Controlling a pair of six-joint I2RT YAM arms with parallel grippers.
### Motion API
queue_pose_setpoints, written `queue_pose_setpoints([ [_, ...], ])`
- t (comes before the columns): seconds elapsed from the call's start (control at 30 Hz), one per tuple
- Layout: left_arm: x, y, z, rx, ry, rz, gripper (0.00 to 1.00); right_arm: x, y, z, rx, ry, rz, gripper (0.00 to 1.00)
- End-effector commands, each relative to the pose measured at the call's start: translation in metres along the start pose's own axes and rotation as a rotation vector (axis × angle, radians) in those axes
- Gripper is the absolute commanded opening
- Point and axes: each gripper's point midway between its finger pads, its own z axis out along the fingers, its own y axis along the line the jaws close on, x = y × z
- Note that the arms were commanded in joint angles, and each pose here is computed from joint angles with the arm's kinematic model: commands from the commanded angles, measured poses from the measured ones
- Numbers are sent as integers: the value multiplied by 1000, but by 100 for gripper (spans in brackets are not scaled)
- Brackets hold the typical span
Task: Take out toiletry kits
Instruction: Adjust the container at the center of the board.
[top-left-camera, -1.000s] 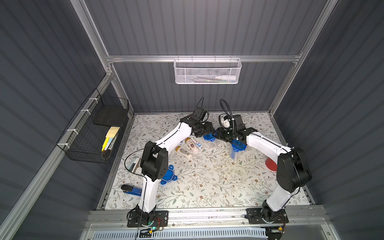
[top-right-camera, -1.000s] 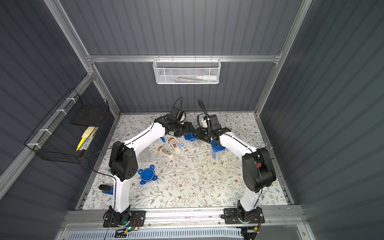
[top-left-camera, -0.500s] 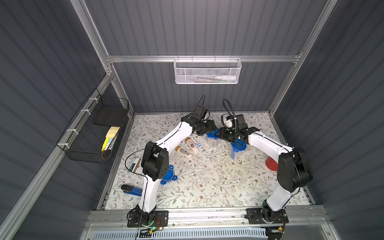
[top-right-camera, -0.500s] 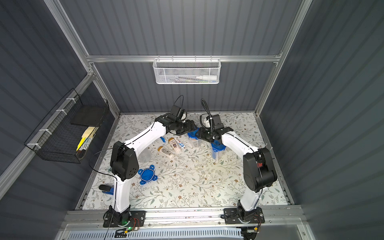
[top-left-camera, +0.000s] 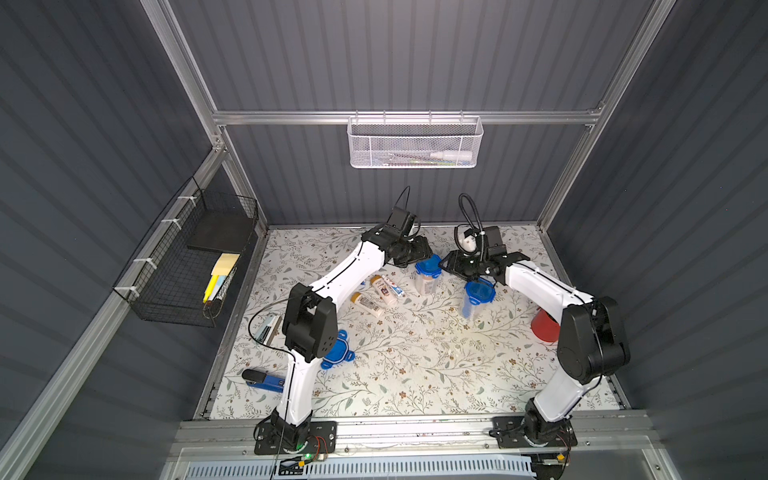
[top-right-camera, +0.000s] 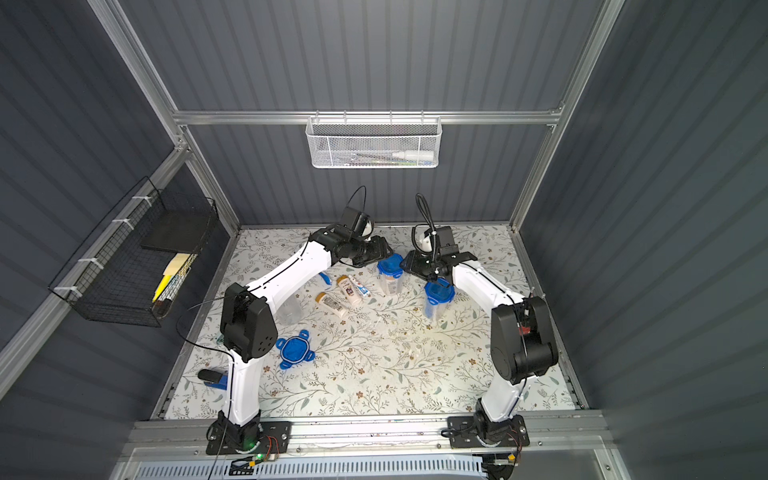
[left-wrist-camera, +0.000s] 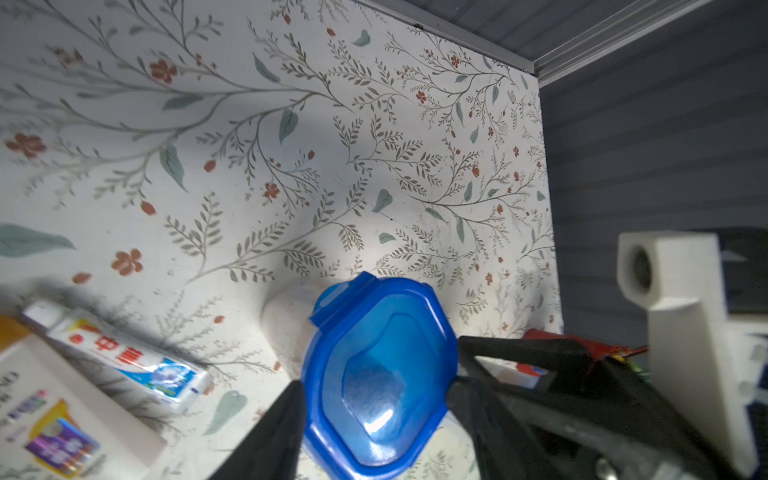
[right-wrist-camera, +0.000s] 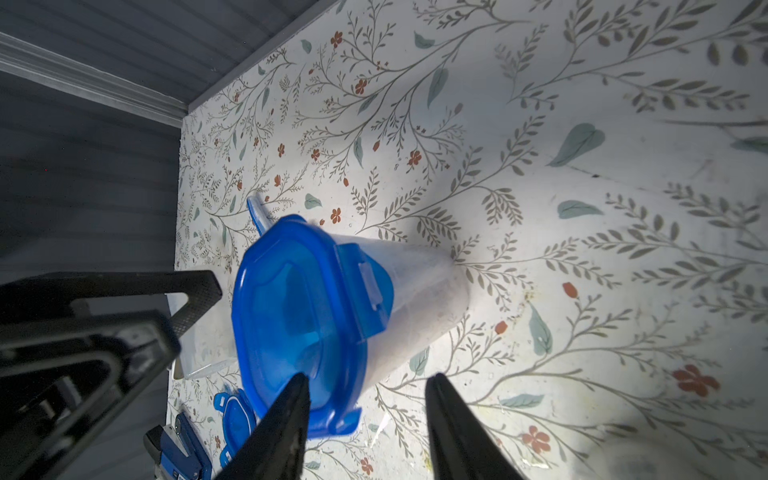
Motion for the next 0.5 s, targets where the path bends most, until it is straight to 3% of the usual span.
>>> queue_pose_setpoints([
  [0.0, 0, -13, -25, -6, -21, 40, 48, -9, 3, -6, -36, -2, 14, 49],
  [0.23, 29, -3, -36, -57, 17, 60, 23, -24, 9, 11, -88, 16, 30, 48],
  [0.47, 49, -1, -44, -64, 50, 73, 14, -32, 10, 27, -106, 35, 43, 48],
])
